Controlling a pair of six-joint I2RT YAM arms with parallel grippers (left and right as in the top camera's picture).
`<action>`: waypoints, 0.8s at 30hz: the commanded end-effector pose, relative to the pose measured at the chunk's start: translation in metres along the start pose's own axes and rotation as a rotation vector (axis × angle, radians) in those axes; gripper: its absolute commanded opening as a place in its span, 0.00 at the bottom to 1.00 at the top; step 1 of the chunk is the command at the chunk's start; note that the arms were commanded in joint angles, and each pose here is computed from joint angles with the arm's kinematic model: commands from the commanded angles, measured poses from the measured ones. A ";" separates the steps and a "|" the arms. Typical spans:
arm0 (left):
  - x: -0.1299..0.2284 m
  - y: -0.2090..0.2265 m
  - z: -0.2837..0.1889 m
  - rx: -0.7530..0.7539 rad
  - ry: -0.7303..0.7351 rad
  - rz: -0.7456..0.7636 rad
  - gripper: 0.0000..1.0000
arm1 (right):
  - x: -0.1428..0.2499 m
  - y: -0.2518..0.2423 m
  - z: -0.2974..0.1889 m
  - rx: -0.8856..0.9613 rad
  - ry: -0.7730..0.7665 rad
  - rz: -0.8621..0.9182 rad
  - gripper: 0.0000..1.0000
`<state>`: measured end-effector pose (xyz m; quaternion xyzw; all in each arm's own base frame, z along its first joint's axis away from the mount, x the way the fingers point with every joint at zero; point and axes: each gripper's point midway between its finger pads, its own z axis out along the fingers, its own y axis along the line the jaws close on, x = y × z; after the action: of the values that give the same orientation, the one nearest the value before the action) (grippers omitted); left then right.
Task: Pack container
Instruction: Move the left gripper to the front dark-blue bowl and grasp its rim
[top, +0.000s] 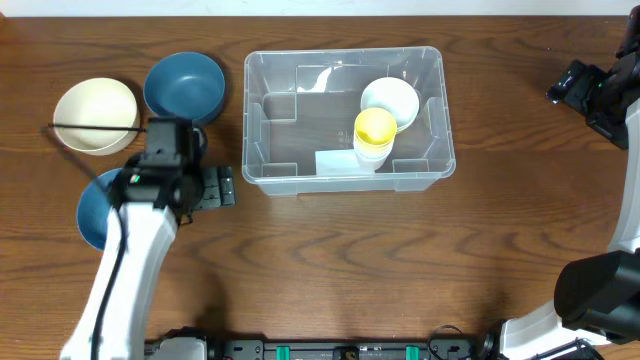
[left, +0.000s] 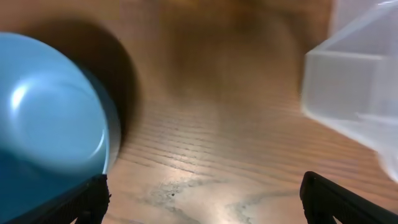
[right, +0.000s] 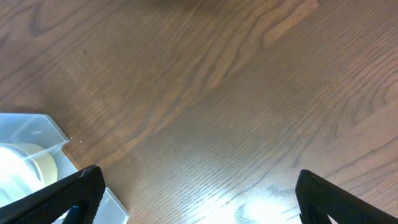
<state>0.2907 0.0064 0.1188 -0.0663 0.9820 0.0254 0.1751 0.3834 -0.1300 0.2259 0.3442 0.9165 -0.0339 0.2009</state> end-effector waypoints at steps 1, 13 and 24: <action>-0.007 0.015 0.011 -0.037 0.014 -0.103 0.98 | -0.004 -0.002 -0.005 0.006 -0.021 0.012 0.99; -0.008 0.086 0.059 -0.068 0.080 -0.418 0.98 | -0.004 -0.002 -0.005 0.006 -0.021 0.012 0.99; -0.003 0.080 0.087 -0.032 0.144 -0.424 0.41 | -0.004 -0.002 -0.005 0.006 -0.021 0.012 0.99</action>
<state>0.3065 0.0949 0.0382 -0.2777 0.9553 0.0113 0.1005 0.3835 -0.1300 0.2259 0.3444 0.9164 -0.0338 0.2011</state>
